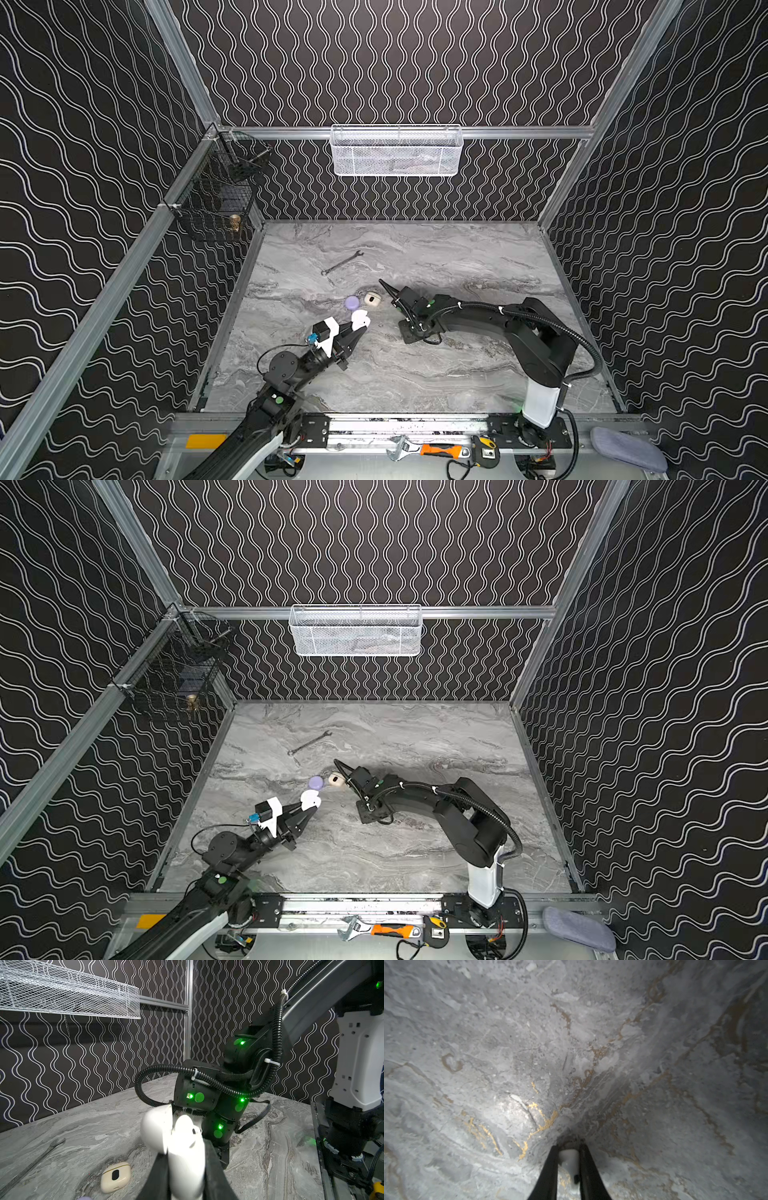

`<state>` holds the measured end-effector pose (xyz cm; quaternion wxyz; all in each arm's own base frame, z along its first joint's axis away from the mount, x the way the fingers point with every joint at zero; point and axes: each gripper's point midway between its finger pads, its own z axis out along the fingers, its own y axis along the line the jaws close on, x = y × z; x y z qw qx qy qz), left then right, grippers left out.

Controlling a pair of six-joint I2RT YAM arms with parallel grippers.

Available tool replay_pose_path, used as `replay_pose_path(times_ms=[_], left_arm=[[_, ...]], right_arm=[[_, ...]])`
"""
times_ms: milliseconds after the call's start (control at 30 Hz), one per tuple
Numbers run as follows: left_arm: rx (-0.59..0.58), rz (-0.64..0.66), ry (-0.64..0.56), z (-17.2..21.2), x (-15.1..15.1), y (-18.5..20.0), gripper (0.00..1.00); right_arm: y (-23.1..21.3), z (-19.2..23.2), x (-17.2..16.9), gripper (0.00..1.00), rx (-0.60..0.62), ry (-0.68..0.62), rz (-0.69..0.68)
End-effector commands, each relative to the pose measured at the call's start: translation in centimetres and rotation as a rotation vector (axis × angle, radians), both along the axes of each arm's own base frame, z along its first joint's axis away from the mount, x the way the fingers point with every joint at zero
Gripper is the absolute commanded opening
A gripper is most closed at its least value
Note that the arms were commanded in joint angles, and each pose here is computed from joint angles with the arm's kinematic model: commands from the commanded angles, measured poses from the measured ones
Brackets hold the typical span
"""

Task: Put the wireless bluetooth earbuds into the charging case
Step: 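Lower the right gripper onto the second white earbud and close it, then lift the second earbud and carry it to the case in the left gripper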

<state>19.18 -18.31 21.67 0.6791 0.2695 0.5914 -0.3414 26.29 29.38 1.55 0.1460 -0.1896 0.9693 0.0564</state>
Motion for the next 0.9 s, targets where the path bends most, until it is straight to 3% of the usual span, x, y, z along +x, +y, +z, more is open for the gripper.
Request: replay_pose_path(times_ms=[0, 133, 333, 500, 600, 733, 867], left_arm=[[-0.012, 0.006, -0.029, 0.9, 0.0, 0.1, 0.0], [-0.022, 0.004, -0.047, 1.2, -0.1, 0.1, 0.0], [-0.041, 0.013, -0.085, 2.0, -0.1, 0.3, 0.0], [-0.068, 0.023, -0.114, 3.2, -0.2, 0.5, 0.0], [-0.086, 0.011, -0.132, 3.6, -0.6, 0.6, 0.0], [-0.109, -0.003, -0.158, 3.9, -1.2, 0.7, 0.0], [-0.122, -0.031, -0.187, 4.3, -1.9, 0.6, 0.0]], right_arm=[[-0.1, 0.2, -0.8, 0.15, 0.022, 0.023, -0.011], [0.4, 4.0, 0.1, 0.13, 0.116, -0.08, -0.043], [1.7, 14.1, -0.2, 0.11, 0.275, -0.366, -0.077], [4.7, 24.2, -3.9, 0.11, 0.491, -0.649, 0.001], [7.6, 29.5, -7.9, 0.1, 0.697, -0.783, 0.153], [9.9, 32.3, -11.6, 0.09, 0.849, -0.859, 0.28], [11.5, 32.8, -12.2, 0.09, 0.878, -0.89, 0.306]])
